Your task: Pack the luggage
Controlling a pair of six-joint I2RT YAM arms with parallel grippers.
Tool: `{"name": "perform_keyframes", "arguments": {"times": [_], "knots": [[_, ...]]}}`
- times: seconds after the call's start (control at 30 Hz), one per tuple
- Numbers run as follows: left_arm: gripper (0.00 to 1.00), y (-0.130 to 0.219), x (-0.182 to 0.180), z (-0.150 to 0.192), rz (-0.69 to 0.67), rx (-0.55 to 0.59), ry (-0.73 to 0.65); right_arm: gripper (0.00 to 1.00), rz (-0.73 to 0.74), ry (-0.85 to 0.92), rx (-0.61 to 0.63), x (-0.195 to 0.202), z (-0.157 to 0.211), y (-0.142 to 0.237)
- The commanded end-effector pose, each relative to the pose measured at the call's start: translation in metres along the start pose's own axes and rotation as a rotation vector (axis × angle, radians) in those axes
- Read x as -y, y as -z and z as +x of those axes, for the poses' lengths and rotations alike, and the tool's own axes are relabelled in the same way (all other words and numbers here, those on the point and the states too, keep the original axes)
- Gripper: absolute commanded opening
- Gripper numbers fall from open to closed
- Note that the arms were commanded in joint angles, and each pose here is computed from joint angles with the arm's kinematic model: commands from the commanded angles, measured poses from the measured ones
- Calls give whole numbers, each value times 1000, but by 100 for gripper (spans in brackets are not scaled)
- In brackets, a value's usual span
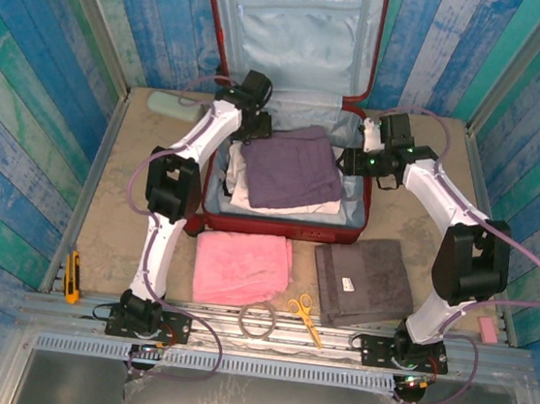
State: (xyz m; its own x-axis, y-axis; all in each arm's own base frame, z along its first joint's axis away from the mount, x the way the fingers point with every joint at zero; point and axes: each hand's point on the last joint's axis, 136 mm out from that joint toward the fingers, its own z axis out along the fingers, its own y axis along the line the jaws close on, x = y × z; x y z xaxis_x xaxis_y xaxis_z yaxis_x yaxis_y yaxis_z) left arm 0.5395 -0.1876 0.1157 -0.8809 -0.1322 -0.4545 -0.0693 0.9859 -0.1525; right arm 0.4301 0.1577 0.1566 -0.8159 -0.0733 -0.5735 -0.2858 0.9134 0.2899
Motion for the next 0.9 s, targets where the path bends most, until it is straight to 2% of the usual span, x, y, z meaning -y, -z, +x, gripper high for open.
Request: {"name": "perform_keyframes", "arguments": {"times": [0.0, 0.13, 0.17, 0.23, 0.33, 0.4, 0.57, 0.7, 0.87], "knots": [[68, -37, -6, 21, -23, -77, -3, 75, 18, 2, -9, 0, 6, 10], [63, -40, -8, 24, -30, -83, -9, 75, 19, 0, -10, 1, 7, 10], [59, -41, -7, 24, -27, -87, -11, 75, 18, 0, -10, 1, 7, 10], [48, -42, 0, 26, 10, -95, -23, 75, 21, -3, -15, 1, 8, 9], [26, -39, 17, 25, 106, -103, -45, 75, 22, -5, -15, 1, 8, 9], [15, -28, 32, 18, 172, -70, -78, 75, 21, -5, -12, 1, 6, 9], [0, 14, 52, -11, 210, 100, -156, 75, 17, -6, -1, 0, 1, 11], [0, 50, 62, -30, 213, 225, -229, 75, 16, -5, 6, -1, -1, 13], [0, 99, 78, -37, 142, 438, -406, 75, 27, -8, 7, 1, 0, 12]]}}
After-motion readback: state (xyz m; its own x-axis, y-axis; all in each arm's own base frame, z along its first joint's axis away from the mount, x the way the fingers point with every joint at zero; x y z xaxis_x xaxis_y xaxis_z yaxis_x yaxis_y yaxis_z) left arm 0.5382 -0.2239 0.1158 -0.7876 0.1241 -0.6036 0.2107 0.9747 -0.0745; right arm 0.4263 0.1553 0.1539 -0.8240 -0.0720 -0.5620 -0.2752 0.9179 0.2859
